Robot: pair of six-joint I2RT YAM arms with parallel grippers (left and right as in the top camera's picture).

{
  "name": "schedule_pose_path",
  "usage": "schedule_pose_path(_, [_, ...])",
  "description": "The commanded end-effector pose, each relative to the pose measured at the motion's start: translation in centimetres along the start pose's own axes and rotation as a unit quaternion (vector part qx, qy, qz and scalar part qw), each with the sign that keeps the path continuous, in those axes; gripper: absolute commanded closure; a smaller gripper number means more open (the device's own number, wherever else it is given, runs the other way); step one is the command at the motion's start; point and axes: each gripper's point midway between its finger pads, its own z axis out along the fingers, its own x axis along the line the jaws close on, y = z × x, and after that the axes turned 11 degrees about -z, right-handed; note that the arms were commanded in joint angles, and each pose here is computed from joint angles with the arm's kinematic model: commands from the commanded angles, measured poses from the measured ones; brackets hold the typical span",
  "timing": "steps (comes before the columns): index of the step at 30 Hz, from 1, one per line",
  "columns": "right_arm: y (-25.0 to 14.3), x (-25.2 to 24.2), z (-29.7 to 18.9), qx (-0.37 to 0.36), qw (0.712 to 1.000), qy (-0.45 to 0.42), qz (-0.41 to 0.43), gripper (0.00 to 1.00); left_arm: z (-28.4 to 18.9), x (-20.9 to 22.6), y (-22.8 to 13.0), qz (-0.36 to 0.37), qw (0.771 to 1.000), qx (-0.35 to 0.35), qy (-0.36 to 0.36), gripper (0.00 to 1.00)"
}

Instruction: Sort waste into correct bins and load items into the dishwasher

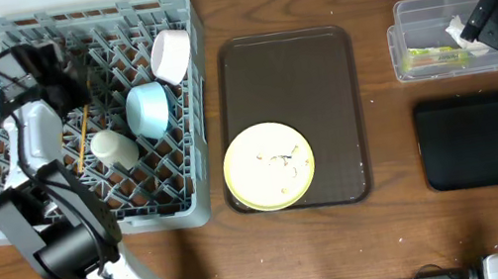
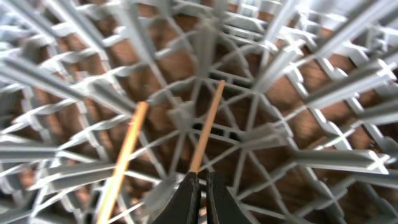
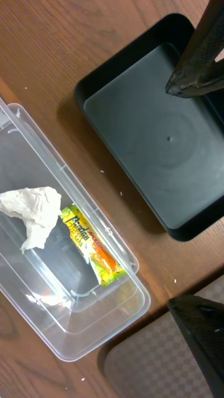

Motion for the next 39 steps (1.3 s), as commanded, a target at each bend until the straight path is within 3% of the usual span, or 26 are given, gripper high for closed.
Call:
schedule_pose_path(1, [0.4,-0.6,-0.4,-0.009,1.000,-0.005,0.002,0.01,-4.3,0.0,3.5,-0.019,0.998,-0.057,0.014,0.92])
schedule_pose_path(4, [0.4,-0.6,-0.4,-0.009,1.000,-0.005,0.002,0.01,-7.8,-0.8,5.7,-0.041,0.994,-0.098,0.004,0.87])
schedule_pose_path(7, [0.4,-0.6,-0.4,-0.009,1.000,-0.005,0.002,0.01,-11.8,-1.6,7.5,-0.081,0.987,-0.135,-0.008,0.63])
schedule_pose_path(8, [0.4,-0.6,-0.4,-0.009,1.000,-0.005,0.002,0.01,-13.3,-1.9,7.9,-0.095,0.985,-0.145,-0.011,0.50])
schedule_pose_path(10, [0.4,-0.6,-0.4,-0.009,1.000,-0.005,0.002,0.01,-16.2,-2.5,8.0,-0.131,0.979,-0.156,-0.023,0.45])
schedule_pose_path(14, [0.4,-0.6,-0.4,-0.009,1.000,-0.005,0.002,0.01,-22.4,-5.3,4.1,-0.180,0.976,-0.099,-0.073,0.27])
schedule_pose_path(18, [0.4,-0.6,-0.4,-0.009,1.000,-0.005,0.002,0.01,-26.4,-6.4,-0.5,-0.192,0.977,-0.042,-0.077,0.16])
schedule_pose_path(30, [0.4,-0.6,-0.4,-0.009,1.000,-0.005,0.002,0.01,-30.4,-6.7,-10.5,-0.229,0.966,0.116,-0.040,0.09])
schedule_pose_path(35, [0.4,-0.6,-0.4,-0.009,1.000,-0.005,0.003,0.01,-30.5,-6.7,-11.3,-0.232,0.963,0.132,-0.035,0.08])
schedule_pose_path(39, [1.3,1.2,-0.5,-0.021,0.998,0.044,0.049,0.01,-30.5,-6.7,-11.3,-0.232,0.963,0.131,-0.035,0.08])
